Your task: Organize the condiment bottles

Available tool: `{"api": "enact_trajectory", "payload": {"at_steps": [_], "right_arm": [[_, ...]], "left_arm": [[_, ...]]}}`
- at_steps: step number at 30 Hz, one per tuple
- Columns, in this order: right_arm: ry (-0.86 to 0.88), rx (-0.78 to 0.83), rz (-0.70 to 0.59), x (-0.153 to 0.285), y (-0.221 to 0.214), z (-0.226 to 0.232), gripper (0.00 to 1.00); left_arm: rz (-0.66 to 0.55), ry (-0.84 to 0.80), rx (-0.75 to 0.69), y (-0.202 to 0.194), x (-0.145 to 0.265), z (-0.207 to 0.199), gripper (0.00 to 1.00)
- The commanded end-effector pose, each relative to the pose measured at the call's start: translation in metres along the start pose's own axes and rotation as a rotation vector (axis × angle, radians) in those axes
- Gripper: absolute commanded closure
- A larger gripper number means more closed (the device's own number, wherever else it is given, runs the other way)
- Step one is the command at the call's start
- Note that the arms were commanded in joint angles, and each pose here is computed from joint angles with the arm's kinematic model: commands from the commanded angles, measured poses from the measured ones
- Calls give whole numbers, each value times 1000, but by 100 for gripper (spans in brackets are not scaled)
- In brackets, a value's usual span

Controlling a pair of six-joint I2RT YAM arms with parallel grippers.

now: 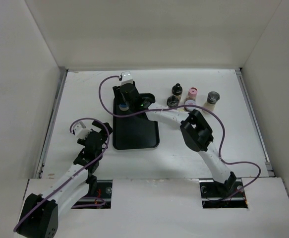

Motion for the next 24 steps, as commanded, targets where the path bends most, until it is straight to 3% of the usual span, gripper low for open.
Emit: {"api": "enact_trajectory", "payload": {"at_steps": [1,3,6,10,14,17,21,24], "right_arm": [[-3,-80,-158,-1,43,4,40],[-2,-80,-153,2,42,7,25],[0,-95,-186,17,57,2,12],[7,-148,-302,67,101,-20,7],[9,-186,-391,127,119,-48,7],[-29,-193,-393,168,105,-76,19],[-140,-174,-296,197,59,-121,58],[-191,-167,-168,205,28,-144,60]], "left_arm": [[-2,-27,22,-1,-1,-5,0],[0,-30,23,-1,-1,-5,0],[-1,-27,21,-2,-2,-5,0],[-2,-38,22,-1,-2,-7,0],[2,-33,17,-1,-2,-6,0],[0,-45,22,-1,-1,-8,0],[16,-44,16,-4,-1,-8,0],[10,-56,22,-2,-1,-14,0]]}}
Point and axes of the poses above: each gripper's point midway between its finger pads, its own x axis back along the fingers, its own z axis along the line the jaws close on, y = z × x, the point moved 8 cm from there along x, back along the fingers, and after that the axes turned 12 degrees about x, right-handed, at the moved point
